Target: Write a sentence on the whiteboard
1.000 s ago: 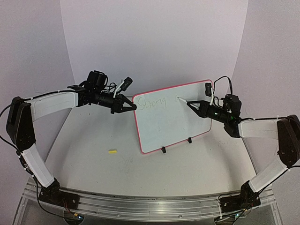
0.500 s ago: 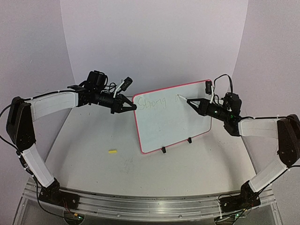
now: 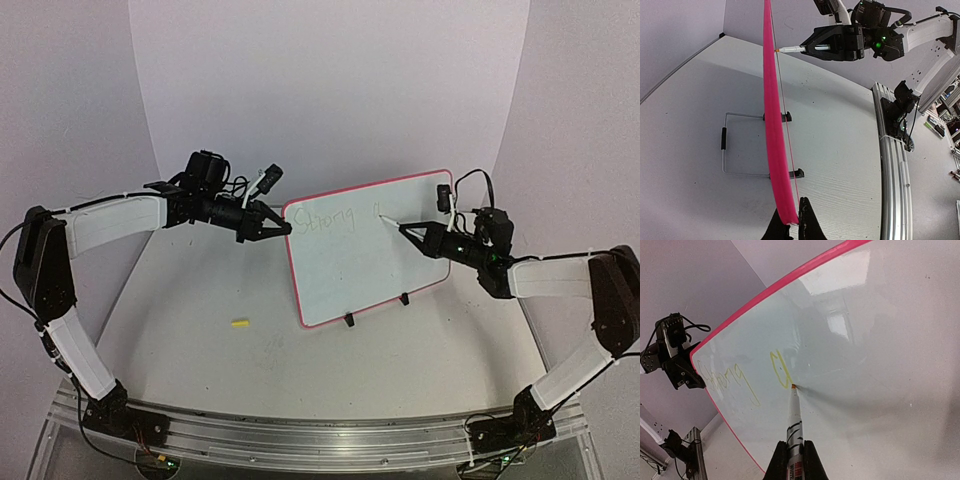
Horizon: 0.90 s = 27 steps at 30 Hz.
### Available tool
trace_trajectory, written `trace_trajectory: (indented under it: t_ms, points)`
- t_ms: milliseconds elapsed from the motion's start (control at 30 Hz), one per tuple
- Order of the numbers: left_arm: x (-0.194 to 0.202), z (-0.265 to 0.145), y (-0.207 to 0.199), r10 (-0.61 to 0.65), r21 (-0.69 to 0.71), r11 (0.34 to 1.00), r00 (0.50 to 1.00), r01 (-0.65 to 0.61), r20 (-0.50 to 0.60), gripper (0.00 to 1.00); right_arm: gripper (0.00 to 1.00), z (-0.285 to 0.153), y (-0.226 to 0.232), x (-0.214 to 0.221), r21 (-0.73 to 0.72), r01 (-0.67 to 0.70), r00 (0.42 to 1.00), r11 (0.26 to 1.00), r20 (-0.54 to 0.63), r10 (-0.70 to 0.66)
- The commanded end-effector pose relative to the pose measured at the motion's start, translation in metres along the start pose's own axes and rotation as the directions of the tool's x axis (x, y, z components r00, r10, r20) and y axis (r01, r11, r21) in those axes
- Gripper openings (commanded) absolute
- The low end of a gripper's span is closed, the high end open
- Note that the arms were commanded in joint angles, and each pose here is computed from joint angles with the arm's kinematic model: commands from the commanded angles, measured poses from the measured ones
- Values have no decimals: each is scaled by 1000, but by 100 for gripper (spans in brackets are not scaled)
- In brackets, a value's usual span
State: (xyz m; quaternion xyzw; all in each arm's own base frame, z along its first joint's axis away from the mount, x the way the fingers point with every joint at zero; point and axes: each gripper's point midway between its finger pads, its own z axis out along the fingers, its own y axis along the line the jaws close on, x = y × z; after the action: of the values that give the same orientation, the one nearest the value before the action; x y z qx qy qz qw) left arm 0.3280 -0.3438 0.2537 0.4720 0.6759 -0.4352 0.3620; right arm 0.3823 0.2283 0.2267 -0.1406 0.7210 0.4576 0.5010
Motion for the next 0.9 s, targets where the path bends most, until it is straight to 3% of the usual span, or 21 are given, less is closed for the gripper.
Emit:
trace_trajectory:
  t_ms: [0, 233, 867]
  points:
    - [15, 10, -1, 8, 2, 1000, 998, -8, -59, 0, 0, -10, -3, -23, 76, 40, 995, 996, 84, -46]
    - [16, 11, -2, 8, 2, 1000, 998, -8, -57, 0, 0, -21, 20, -45, 39, 81, 987, 996, 135, -85]
    - [15, 12, -2, 9, 6, 1000, 998, -9, -57, 0, 0, 0, 23, -32, -18, 73, 996, 997, 58, -72]
